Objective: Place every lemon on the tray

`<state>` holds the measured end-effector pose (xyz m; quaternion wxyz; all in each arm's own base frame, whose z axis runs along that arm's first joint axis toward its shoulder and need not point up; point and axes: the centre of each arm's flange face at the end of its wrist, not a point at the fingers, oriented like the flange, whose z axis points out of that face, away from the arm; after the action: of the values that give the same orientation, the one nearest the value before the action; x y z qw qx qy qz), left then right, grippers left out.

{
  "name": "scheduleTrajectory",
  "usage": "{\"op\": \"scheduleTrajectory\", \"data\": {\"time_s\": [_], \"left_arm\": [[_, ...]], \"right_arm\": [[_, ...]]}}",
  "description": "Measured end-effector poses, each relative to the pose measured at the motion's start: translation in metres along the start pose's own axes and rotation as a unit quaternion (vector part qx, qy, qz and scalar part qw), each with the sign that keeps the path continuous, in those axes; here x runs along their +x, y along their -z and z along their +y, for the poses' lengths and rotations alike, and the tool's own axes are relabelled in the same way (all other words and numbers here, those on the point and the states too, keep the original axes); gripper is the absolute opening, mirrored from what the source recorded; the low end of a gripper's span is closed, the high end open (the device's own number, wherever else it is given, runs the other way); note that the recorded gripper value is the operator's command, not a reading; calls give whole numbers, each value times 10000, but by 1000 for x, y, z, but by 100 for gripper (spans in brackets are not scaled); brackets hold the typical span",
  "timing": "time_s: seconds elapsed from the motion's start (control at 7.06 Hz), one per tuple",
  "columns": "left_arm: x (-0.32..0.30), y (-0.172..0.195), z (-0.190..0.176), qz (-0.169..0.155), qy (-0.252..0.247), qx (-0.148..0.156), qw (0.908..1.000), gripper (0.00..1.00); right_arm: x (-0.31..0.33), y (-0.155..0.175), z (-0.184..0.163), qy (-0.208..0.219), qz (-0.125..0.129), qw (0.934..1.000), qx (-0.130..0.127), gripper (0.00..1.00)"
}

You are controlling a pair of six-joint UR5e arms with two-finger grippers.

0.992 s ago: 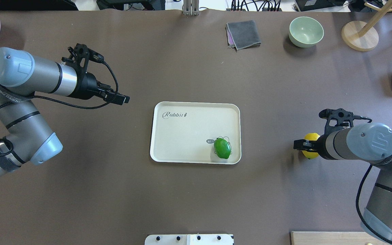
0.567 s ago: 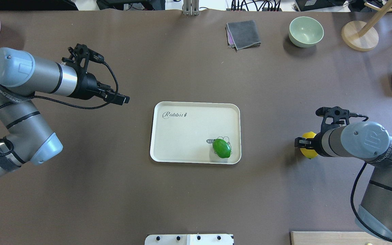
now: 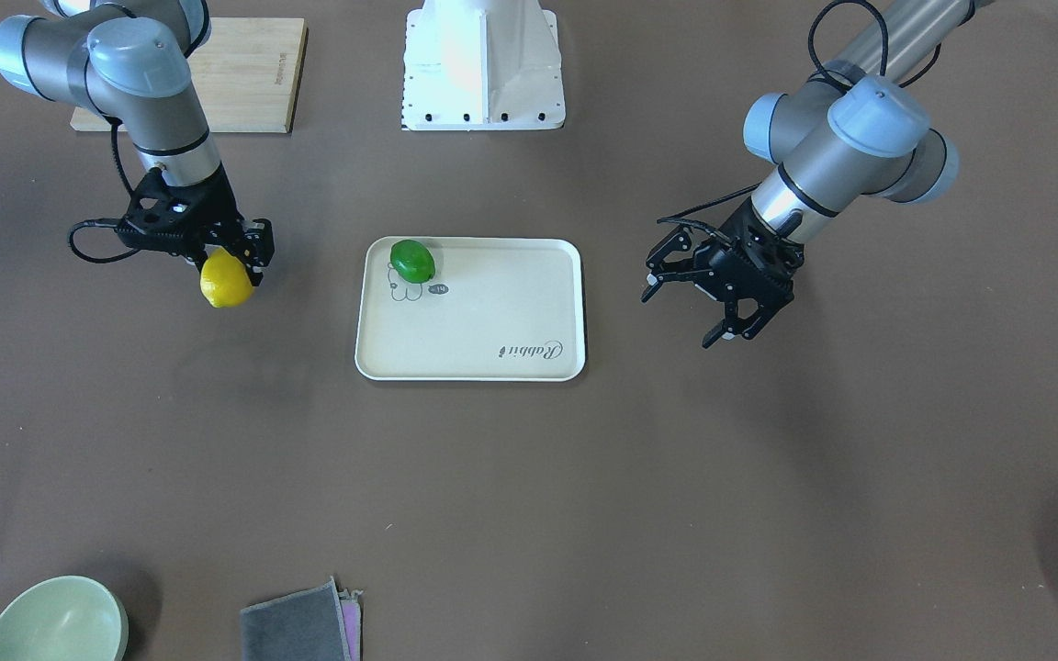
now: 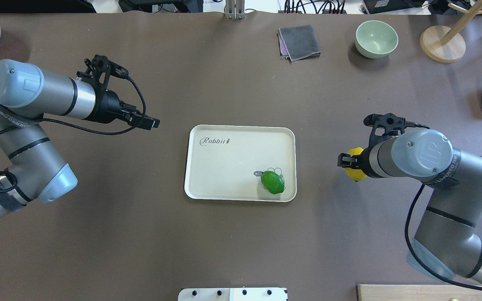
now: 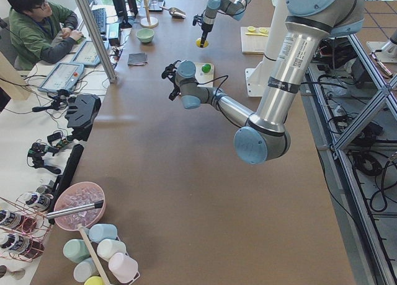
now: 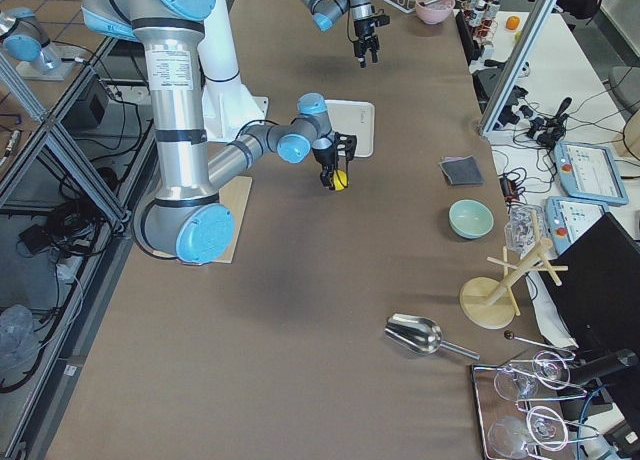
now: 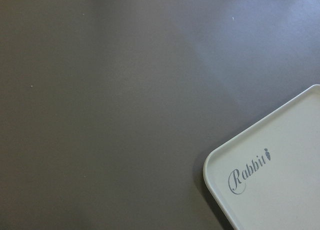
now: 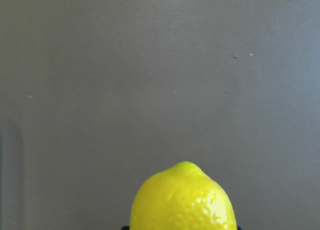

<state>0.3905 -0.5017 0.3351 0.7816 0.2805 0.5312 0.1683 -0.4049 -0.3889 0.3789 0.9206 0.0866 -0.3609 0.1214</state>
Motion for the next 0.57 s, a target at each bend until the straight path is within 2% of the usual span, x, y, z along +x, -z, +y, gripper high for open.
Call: {"op": "scheduleTrajectory", "data": {"time_s": [0.28,0.42,0.57], "left_arm": [[0,0,0,0,2,-2,10000,99],[0,0,0,0,2,-4,10000,99],[0,0,0,3,1,-6,10000,99]], "right_arm": [[-68,15,-10,0,-184,9998,46,0],[-104,13,-15,-14,-272,9996,64,14],[-140,7,-21,-88,-321,9994,86,98]]}}
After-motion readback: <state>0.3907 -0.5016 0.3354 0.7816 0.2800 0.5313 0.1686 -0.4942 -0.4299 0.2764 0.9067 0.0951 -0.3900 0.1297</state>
